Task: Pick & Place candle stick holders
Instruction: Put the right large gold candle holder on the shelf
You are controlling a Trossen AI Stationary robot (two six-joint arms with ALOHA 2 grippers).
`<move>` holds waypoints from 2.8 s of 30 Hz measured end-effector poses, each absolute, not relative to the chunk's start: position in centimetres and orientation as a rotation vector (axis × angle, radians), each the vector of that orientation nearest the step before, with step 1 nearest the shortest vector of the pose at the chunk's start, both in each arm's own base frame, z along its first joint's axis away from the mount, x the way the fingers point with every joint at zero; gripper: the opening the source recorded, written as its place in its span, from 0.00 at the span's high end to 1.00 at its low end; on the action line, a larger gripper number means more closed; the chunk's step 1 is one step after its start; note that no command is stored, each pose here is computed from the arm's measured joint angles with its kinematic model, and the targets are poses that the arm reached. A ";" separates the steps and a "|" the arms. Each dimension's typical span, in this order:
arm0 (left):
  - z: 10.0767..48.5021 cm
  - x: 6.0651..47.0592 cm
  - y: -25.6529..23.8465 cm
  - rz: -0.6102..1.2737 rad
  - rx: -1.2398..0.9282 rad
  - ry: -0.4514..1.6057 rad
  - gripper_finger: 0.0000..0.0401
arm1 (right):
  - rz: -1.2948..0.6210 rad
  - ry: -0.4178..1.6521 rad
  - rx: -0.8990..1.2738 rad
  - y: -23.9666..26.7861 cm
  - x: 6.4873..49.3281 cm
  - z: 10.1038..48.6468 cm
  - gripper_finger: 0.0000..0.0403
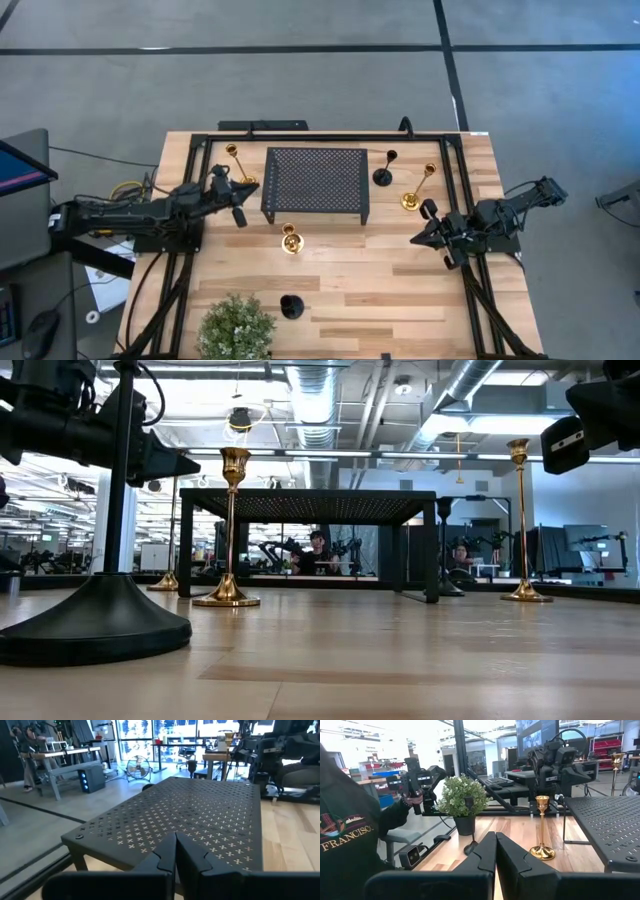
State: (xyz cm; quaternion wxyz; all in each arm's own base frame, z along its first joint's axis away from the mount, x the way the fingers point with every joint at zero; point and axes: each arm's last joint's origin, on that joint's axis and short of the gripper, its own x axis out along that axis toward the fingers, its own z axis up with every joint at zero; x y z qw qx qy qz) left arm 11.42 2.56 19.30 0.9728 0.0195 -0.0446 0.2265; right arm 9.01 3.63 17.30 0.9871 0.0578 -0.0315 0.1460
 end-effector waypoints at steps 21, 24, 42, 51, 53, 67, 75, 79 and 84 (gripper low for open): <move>22.0 11.4 2.5 0.234 0.035 -0.088 0.98 | -0.021 -0.059 0.217 2.7 9.1 17.5 1.00; 22.0 11.5 2.5 0.225 0.029 -0.089 0.98 | -0.099 -0.030 0.323 2.4 8.8 18.1 1.00; 22.0 11.5 2.5 0.224 0.030 -0.090 0.98 | -0.179 0.105 0.147 4.3 9.6 21.9 1.00; 22.0 11.5 2.5 0.224 0.030 -0.091 0.98 | -0.088 0.089 0.160 5.4 11.1 22.3 1.00; 22.0 11.5 2.5 0.224 0.030 -0.092 0.98 | -0.061 0.081 0.153 5.7 11.7 22.4 1.00; 22.0 11.4 2.5 0.224 0.031 -0.097 0.98 | -0.028 -0.043 0.083 2.9 16.5 22.9 1.00; 22.0 11.4 2.5 0.224 0.031 -0.101 0.98 | -0.032 -0.065 0.096 -0.5 16.7 25.7 1.00; 22.0 11.4 2.5 0.224 0.031 -0.101 0.98 | -0.106 0.065 0.050 -1.3 16.1 27.8 1.00; 22.0 11.4 2.5 0.224 0.032 -0.101 0.98 | -0.252 0.164 0.013 -1.7 14.4 30.1 1.00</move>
